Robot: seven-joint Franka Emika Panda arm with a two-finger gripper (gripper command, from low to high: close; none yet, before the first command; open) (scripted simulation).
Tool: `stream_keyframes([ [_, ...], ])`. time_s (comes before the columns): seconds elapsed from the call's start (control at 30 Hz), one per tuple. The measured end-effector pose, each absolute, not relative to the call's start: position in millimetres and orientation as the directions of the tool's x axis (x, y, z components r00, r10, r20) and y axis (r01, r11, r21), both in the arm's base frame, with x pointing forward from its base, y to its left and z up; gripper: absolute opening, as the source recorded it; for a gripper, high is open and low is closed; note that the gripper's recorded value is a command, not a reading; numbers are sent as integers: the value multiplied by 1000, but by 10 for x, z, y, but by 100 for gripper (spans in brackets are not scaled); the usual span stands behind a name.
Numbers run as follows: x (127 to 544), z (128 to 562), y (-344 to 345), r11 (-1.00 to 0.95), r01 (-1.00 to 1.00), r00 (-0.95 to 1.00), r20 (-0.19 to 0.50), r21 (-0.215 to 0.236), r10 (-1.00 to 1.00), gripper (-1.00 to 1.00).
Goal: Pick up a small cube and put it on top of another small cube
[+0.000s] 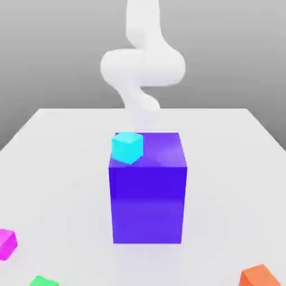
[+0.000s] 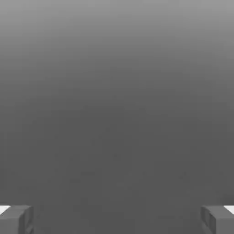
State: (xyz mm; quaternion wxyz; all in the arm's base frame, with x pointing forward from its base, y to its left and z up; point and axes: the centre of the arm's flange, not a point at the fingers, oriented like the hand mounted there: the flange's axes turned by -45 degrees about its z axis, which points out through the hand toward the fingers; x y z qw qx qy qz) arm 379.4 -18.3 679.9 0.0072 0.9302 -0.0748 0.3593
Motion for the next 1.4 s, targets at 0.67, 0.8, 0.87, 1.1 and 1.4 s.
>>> stream_keyframes([
  [0.67,4599,3533,-2659,-281,-956,258,216,-87,-942,0],
  [0.8,4426,2823,-2954,-85,-995,77,121,-59,-990,0],
  [0.87,4290,2476,-3094,22,-999,-25,74,-40,-997,0],
  [1.1,4031,1400,-3294,199,-980,-199,0,-1,-980,0],
  [1.4,4029,1417,-3298,202,-979,-202,1,-2,-979,-100],
])
